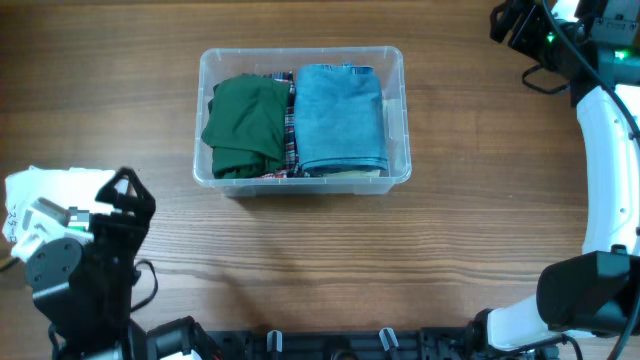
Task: Pack container
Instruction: 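Move the left gripper to the white graphic T-shirt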
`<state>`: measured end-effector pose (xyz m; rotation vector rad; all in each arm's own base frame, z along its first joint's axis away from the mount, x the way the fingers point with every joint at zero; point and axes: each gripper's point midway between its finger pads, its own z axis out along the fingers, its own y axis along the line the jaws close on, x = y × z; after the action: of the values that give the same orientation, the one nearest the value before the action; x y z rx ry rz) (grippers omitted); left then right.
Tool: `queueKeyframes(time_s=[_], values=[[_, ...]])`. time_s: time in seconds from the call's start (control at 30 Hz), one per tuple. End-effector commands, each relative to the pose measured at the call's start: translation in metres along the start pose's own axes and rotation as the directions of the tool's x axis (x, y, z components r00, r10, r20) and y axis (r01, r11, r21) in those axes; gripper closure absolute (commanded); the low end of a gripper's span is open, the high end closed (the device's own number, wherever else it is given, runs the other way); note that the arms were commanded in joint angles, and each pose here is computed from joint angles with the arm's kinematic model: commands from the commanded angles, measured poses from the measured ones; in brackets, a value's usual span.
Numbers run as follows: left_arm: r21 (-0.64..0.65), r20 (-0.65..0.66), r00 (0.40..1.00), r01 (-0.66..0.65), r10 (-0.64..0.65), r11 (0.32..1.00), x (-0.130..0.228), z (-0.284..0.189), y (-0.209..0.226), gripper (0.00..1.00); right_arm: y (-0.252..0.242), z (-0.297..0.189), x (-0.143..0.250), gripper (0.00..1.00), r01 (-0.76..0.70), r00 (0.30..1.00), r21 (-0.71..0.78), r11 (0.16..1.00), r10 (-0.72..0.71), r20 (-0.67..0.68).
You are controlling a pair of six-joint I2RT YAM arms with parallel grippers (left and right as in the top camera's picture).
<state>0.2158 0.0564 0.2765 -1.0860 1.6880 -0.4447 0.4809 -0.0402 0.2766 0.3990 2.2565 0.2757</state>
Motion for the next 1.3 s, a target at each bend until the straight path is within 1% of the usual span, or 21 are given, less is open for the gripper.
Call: queueKeyframes(time_s=[0.0,0.07,0.13,0.2,0.3,0.4,0.47,0.53,0.63,0.8,0.9,0.97,1.03,1.17,1.27], values=[[0.060,-0.030,0.999,0.026,-0.024,0.998,0.008,0.021,0.000,0.01,-0.003,0.006,0.004,0.00,-0.008,1.000,0.010,1.000,0.008,-0.012],[0.026,-0.050,0.993,0.104,-0.102,0.994,0.012,0.038,0.016,0.01,-0.003,0.006,0.004,0.00,-0.008,1.000,0.009,1.000,0.008,-0.012],[-0.060,-0.062,0.982,0.177,-0.180,0.982,0.017,0.052,0.045,0.01,-0.003,0.006,0.004,0.00,-0.008,1.000,0.010,1.000,0.008,-0.012],[-0.127,-0.039,0.974,0.217,-0.223,0.968,0.014,0.058,0.068,0.00,-0.003,0.006,0.004,0.00,-0.008,1.000,0.009,1.000,0.008,-0.012],[-0.227,0.036,0.956,0.293,-0.292,0.929,0.002,0.052,0.100,0.00,-0.003,0.006,0.004,0.00,-0.008,1.000,0.010,1.000,0.008,-0.012],[-0.318,0.107,0.938,0.347,-0.330,0.882,-0.005,0.040,0.132,0.00,-0.003,0.006,0.004,0.00,-0.008,1.000,0.010,1.000,0.008,-0.012],[-0.366,0.139,0.931,0.365,-0.338,0.856,-0.007,0.033,0.150,0.00,-0.003,0.006,0.004,0.00,-0.008,1.000,0.010,1.000,0.009,-0.013],[-0.416,0.178,0.914,0.406,-0.364,0.814,-0.004,0.027,0.173,0.00,-0.003,0.006,0.004,0.00,-0.008,1.000,0.010,1.000,0.008,-0.012],[-0.452,0.212,0.887,0.462,-0.411,0.763,0.003,0.026,0.199,0.00,-0.003,0.006,0.004,0.00,-0.008,1.000,0.010,1.000,0.008,-0.012],[-0.439,0.196,0.888,0.460,-0.417,0.772,0.008,0.041,0.224,0.00,-0.003,0.006,0.004,0.00,-0.008,1.000,0.010,1.000,0.008,-0.012],[-0.440,0.161,0.914,0.404,-0.373,0.802,0.002,0.052,0.229,0.00,-0.003,0.006,0.004,0.00,-0.009,1.000,0.010,1.000,0.009,-0.012],[-0.435,0.123,0.922,0.382,-0.367,0.815,0.002,0.060,0.231,0.00,-0.003,0.006,0.004,0.00,-0.008,1.000,0.010,1.000,0.008,-0.012],[-0.430,0.094,0.919,0.384,-0.383,0.817,0.004,0.069,0.235,0.00,-0.003,0.006,0.004,0.00,-0.008,1.000,0.010,1.000,0.008,-0.012],[-0.384,0.017,0.915,0.378,-0.403,0.842,0.007,0.092,0.240,0.01,-0.003,0.006,0.004,0.00,-0.008,1.000,0.009,1.000,0.008,-0.012],[-0.353,-0.010,0.910,0.385,-0.414,0.853,0.007,0.103,0.241,0.01,-0.003,0.006,0.004,0.00,-0.008,1.000,0.010,1.000,0.008,-0.013]])
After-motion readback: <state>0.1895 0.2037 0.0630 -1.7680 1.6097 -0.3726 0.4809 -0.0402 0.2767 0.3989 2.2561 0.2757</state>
